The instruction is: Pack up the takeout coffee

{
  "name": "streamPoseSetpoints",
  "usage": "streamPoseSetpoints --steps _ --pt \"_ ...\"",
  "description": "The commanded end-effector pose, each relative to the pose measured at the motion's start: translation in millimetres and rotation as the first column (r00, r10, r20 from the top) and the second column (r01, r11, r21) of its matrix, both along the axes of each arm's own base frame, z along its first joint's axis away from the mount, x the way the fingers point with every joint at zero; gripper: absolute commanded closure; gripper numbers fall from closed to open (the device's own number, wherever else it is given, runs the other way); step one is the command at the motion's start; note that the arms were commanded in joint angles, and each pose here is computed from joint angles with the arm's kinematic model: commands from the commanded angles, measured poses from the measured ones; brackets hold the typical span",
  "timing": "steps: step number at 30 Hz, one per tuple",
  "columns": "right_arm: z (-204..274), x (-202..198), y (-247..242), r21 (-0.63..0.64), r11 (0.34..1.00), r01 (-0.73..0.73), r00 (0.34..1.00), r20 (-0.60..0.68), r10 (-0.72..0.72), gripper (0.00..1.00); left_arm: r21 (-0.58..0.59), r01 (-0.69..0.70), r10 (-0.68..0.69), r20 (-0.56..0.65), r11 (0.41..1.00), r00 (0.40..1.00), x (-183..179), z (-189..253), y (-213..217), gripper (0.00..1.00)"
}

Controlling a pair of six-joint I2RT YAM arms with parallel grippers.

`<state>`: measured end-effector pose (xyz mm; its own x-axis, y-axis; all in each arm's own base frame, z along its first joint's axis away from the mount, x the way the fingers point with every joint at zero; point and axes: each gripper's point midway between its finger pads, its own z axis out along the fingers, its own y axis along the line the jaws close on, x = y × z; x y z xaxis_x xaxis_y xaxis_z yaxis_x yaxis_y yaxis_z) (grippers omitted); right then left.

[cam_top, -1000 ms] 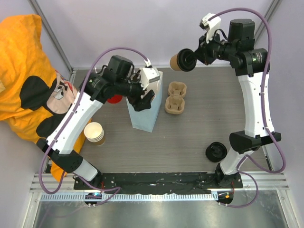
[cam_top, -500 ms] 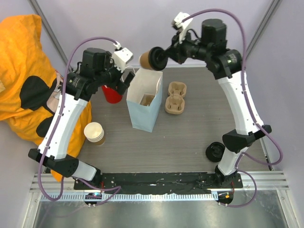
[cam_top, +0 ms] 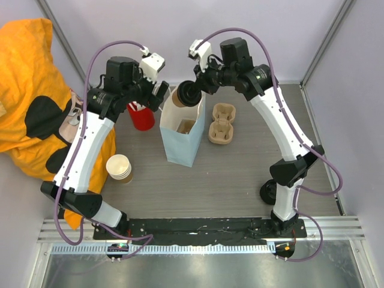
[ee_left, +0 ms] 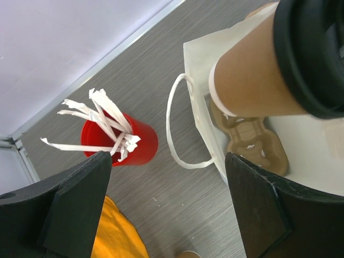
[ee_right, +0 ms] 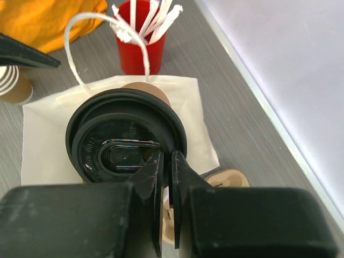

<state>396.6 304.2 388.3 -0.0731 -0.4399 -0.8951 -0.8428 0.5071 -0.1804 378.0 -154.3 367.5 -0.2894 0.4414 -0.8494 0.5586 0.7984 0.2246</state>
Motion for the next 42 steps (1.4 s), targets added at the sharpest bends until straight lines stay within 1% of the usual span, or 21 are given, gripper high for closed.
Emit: streamPoseSetpoints --steps 1,6,9,15,17,19,21,23,27,31,36,38,40,42 --pt "-11 -5 8 -0.091 0.996 -0.02 0.999 0.036 0.023 0.99 -0.065 0.041 -0.038 0.043 0.997 0.998 -1 19 -12 0.09" --pt "-36 -12 15 -0.207 0.977 -0.05 0.998 0.015 0.054 0.99 -0.042 0.018 -0.017 0.025 0.999 1.0 -2 6 -6 0.1" --pt "-52 -14 19 -0.264 0.963 -0.059 0.998 0.001 0.061 0.99 -0.052 0.023 -0.022 0.023 0.998 0.999 -4 7 -7 0.11" --pt "-65 -14 22 -0.323 0.944 -0.076 0.997 -0.011 0.076 0.99 -0.051 0.0 0.001 0.022 0.999 1.0 -1 3 -5 0.14" --pt "-73 -14 23 -0.344 0.935 -0.087 0.996 -0.024 0.084 0.99 -0.051 -0.009 0.01 0.019 0.999 1.0 1 1 -4 0.18" --pt "-78 -15 25 -0.355 0.93 -0.097 0.995 -0.038 0.09 0.99 -0.055 -0.015 0.016 0.018 0.998 1.0 2 0 -4 0.21" --pt "-74 -14 27 -0.339 0.937 -0.087 0.996 -0.032 0.081 0.99 -0.058 -0.025 0.026 0.017 0.998 1.0 4 -1 -4 0.24" --pt "-59 -16 32 -0.294 0.952 -0.09 0.996 -0.008 0.092 0.99 -0.061 -0.026 0.027 0.014 0.998 1.0 4 -2 -5 0.24" --pt "-27 -15 30 -0.253 0.965 -0.073 0.991 0.094 0.1 0.99 -0.074 -0.038 0.038 0.003 0.997 0.999 6 -6 -5 0.25" --pt "-12 -10 34 -0.216 0.974 -0.062 0.984 0.148 0.096 0.99 -0.079 -0.043 0.043 -0.004 0.996 0.999 7 -9 -6 0.29" --pt "1 -4 40 -0.166 0.985 -0.046 0.98 0.182 0.077 0.99 -0.085 -0.046 0.046 -0.01 0.995 0.999 6 -12 -6 0.34" --pt "4 -2 43 -0.153 0.987 -0.044 0.978 0.195 0.074 0.99 -0.084 -0.045 0.044 -0.013 0.995 0.999 6 -14 -6 0.38" --pt "0 2 45 -0.156 0.987 -0.04 0.979 0.191 0.07 0.99 -0.082 -0.046 0.044 -0.018 0.996 0.999 6 -15 -6 0.42" --pt "-5 4 45 -0.168 0.985 -0.04 0.981 0.182 0.071 0.99 -0.085 -0.046 0.045 -0.015 0.995 0.999 7 -14 -6 0.43"
